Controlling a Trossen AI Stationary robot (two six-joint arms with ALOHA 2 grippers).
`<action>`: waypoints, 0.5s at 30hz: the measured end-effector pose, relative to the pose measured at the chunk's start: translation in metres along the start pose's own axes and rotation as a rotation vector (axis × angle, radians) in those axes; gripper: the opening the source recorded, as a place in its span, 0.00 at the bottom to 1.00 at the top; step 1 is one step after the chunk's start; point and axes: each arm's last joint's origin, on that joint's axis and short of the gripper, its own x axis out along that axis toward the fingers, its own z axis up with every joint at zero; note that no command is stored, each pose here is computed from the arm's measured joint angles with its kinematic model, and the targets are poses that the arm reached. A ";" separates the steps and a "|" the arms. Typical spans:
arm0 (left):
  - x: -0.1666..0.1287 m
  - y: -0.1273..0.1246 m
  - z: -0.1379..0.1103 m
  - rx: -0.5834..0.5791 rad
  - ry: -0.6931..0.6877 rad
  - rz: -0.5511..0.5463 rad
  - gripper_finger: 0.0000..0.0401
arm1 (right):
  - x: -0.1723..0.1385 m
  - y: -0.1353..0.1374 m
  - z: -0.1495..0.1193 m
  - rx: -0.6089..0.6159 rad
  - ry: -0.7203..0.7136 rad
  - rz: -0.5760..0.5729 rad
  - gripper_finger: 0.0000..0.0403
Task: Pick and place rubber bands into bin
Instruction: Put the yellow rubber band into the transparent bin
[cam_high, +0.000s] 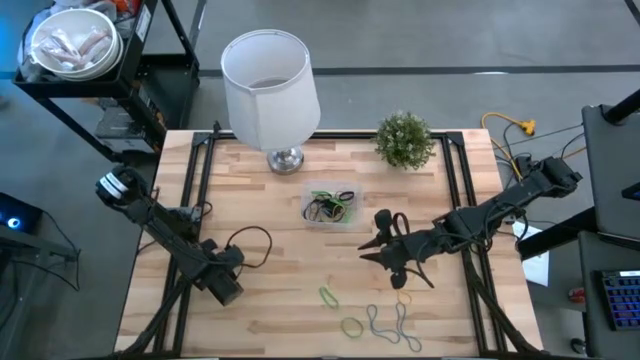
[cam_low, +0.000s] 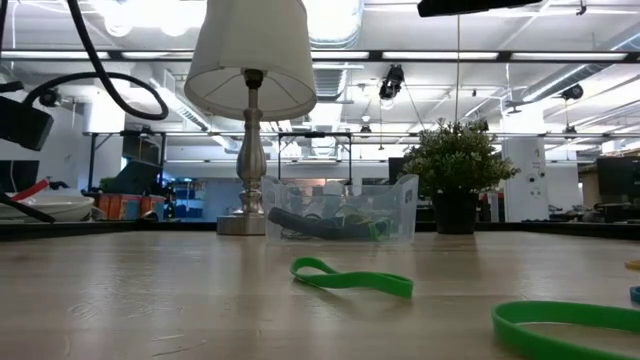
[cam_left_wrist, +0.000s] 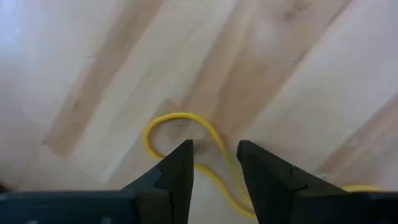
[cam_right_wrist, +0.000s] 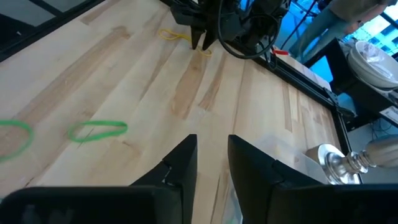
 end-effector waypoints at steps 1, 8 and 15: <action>0.001 0.000 0.000 -0.003 -0.001 -0.014 0.30 | 0.000 0.000 0.000 0.000 0.001 0.000 0.21; 0.002 -0.002 0.000 -0.007 0.003 -0.043 0.30 | 0.000 0.000 0.000 0.000 0.003 0.001 0.20; 0.003 -0.003 0.000 -0.007 0.008 -0.055 0.23 | 0.000 0.000 0.000 0.000 0.003 0.001 0.18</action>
